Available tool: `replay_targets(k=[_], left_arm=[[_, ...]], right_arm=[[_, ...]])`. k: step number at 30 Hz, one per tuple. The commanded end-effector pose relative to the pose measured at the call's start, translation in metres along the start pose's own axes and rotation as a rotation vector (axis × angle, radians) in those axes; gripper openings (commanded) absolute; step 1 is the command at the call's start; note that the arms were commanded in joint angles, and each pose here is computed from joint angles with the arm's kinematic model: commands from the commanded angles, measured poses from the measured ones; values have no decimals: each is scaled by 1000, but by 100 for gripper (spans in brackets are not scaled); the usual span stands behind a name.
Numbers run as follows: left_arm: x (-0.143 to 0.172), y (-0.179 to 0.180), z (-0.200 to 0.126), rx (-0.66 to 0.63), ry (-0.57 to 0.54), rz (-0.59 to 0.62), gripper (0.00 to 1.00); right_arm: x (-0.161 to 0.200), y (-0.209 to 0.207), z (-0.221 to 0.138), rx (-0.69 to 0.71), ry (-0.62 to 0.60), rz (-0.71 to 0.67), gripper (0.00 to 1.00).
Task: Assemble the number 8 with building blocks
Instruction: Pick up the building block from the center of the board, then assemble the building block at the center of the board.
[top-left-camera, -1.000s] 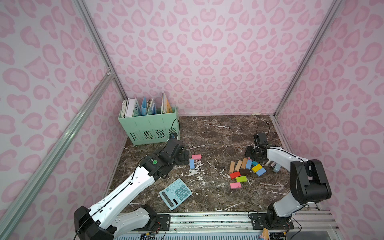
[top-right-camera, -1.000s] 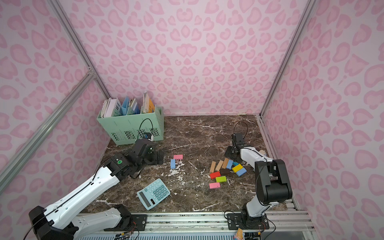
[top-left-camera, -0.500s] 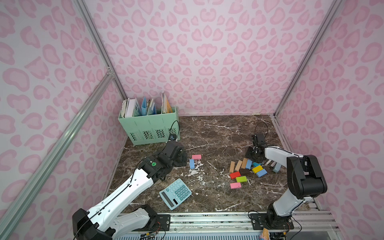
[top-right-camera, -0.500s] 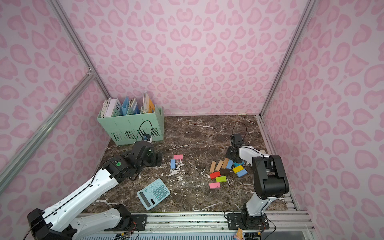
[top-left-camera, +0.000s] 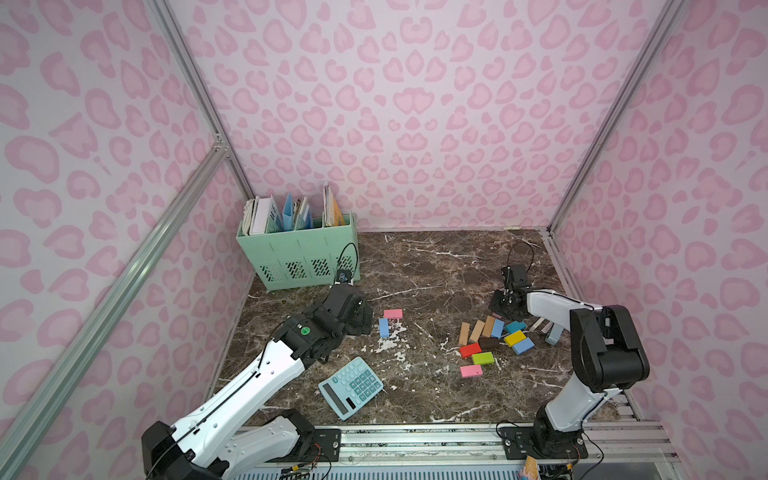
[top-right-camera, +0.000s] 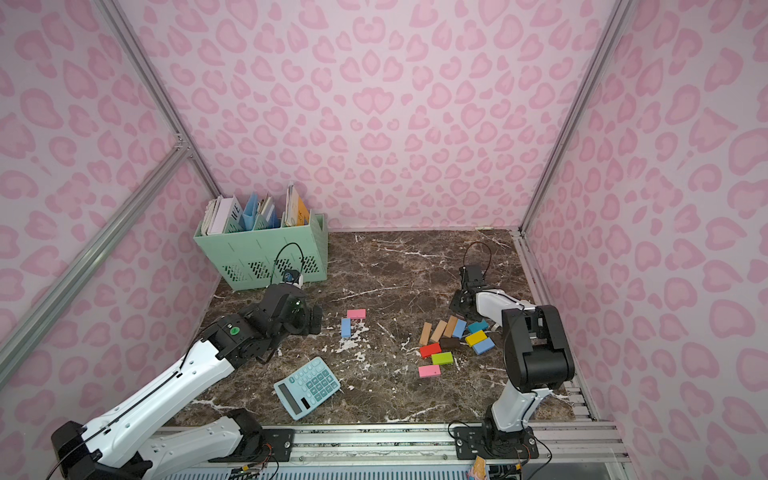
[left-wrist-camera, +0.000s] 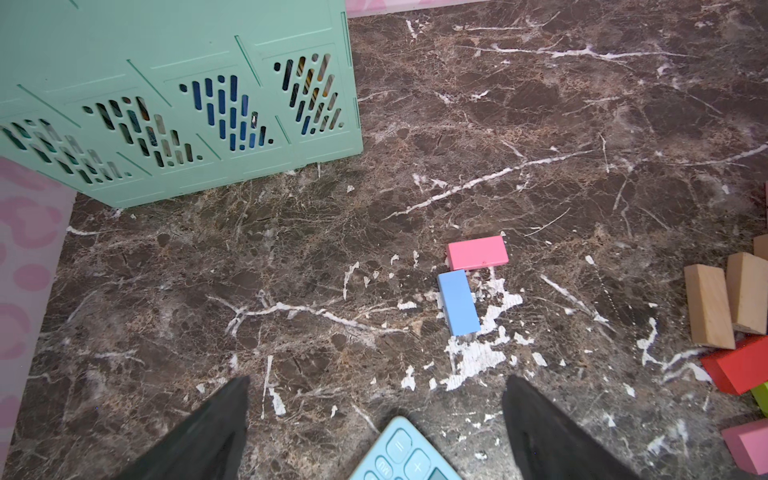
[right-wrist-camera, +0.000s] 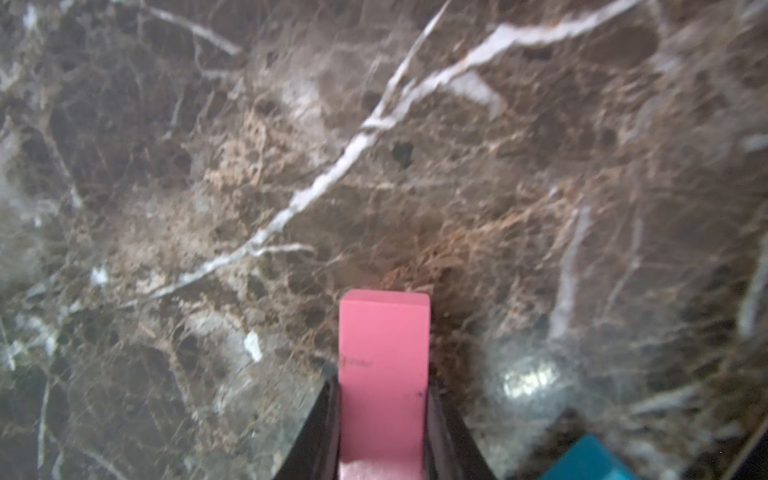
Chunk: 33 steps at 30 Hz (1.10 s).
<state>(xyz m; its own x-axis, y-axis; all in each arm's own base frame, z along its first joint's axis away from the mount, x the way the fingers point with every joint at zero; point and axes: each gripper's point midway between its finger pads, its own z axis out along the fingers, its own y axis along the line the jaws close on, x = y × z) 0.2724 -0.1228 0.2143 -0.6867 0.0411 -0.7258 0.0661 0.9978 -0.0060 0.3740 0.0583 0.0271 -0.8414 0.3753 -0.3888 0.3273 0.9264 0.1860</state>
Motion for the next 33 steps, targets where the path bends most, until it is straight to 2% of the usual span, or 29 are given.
replay_targets(k=[1,5,11,14,23,33], left_arm=[[-5,2,0,-6,-17,-1,99],[-6,4,-2,7,-13,-10,99],[-5,17,0,2,-6,-50,99],[-3,22,3,-8,1,-52,99],[1,29,5,-11,-2,-59,99],[5,26,5,14,6,-64,99]], right_arm=[[7,18,-17,-34,18,-59,18],[21,68,-48,-109,0,-167,18],[78,148,-87,-210,20,-320,18],[103,175,-94,-234,37,-368,19],[167,224,-83,-260,137,-470,21],[188,252,-52,-226,189,-507,24]])
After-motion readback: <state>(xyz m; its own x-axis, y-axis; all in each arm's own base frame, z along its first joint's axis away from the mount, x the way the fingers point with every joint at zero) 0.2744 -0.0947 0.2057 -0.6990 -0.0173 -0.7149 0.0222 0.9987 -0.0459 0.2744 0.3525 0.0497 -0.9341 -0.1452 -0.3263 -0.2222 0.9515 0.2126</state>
